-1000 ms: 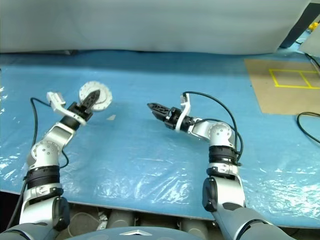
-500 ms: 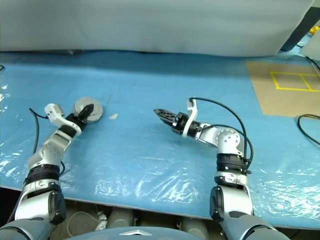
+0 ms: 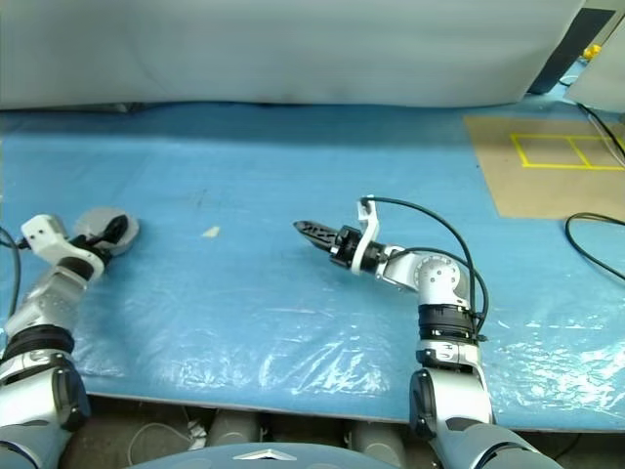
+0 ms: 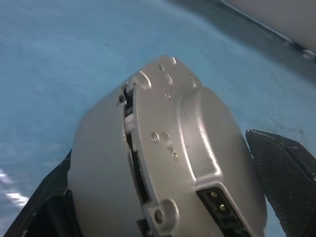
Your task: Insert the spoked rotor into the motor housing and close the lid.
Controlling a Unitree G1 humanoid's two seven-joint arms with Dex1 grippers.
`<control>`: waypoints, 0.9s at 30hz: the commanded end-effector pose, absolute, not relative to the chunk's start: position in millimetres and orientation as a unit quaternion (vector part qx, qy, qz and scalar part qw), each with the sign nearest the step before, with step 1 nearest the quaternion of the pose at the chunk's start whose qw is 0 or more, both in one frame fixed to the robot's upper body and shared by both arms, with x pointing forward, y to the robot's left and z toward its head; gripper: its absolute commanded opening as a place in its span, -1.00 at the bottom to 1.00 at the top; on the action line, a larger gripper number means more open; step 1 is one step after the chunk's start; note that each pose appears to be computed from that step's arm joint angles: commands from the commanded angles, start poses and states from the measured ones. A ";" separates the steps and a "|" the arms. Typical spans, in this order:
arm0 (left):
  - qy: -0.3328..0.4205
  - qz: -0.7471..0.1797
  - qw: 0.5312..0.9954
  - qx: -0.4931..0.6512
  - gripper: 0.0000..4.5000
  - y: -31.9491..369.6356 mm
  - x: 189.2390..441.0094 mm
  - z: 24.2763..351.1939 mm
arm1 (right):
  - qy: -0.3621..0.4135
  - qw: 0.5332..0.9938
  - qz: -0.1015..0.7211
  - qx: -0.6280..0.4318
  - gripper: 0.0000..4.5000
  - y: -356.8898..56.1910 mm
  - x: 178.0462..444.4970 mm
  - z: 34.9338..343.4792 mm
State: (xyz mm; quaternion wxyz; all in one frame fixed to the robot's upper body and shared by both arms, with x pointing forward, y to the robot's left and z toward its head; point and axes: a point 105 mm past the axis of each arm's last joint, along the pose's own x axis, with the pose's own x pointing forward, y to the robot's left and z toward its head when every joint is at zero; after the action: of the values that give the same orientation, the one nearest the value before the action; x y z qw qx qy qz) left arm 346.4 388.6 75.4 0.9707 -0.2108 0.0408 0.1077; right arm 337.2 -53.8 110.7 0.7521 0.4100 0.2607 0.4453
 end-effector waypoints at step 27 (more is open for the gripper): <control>-0.022 0.122 0.938 -0.325 0.98 393.6 344.2 81.5 | 0.307 0.769 0.436 0.353 0.46 -44.4 319.9 72.0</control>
State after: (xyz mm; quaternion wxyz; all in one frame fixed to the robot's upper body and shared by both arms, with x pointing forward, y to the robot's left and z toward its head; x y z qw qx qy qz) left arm 346.0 381.3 72.6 0.9334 -0.3462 -0.0018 0.0946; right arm 321.0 -46.0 65.7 0.7651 0.3606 0.3211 0.4260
